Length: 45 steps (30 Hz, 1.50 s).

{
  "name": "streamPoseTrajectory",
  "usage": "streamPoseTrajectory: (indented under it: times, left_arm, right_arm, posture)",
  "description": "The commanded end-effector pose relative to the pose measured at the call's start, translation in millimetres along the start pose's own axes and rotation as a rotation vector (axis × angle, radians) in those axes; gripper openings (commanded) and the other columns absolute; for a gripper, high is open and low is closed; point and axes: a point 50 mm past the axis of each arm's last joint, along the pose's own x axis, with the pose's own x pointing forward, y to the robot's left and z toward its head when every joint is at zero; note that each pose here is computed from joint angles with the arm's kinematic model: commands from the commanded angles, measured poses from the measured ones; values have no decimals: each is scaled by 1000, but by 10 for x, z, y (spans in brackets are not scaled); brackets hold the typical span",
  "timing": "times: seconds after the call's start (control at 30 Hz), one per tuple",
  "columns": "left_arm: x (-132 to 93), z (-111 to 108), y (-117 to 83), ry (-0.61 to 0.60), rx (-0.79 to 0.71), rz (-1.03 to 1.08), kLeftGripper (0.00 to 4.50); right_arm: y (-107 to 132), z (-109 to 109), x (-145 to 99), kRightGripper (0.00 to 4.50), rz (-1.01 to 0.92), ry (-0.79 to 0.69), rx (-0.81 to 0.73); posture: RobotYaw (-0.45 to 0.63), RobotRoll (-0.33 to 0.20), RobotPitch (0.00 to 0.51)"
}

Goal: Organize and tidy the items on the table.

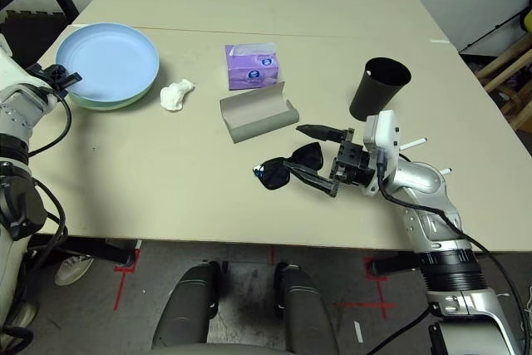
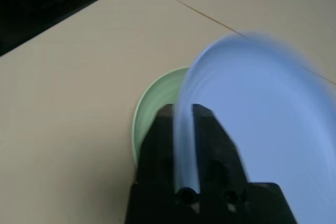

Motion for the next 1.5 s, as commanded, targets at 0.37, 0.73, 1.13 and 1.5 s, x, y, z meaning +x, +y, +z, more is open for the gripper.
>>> streamPoseTrajectory:
  times: [0.37, 0.73, 1.13, 1.5]
  left_arm:
    - [13, 30, -106, -29, 107, -62, 4487]
    - [-181, -199, -749, 29, 534, -792, 4487]
    - [-311, -425, -871, 139, 525, -1073, 4487]
    - [-309, -557, -858, 187, 531, -1061, 4487]
  right_arm:
    - [-4, -12, -74, 4500, -36, -8, 8]
    - [2, -7, -83, 4500, -60, -9, 8]
    - [-80, 10, -81, 4500, -230, -25, 21]
    - [-66, 52, -16, 4500, -278, -9, 60]
  posture:
    - [136, 0, 152]
    - [134, 0, 154]
    - [119, 0, 154]
    - [123, 0, 153]
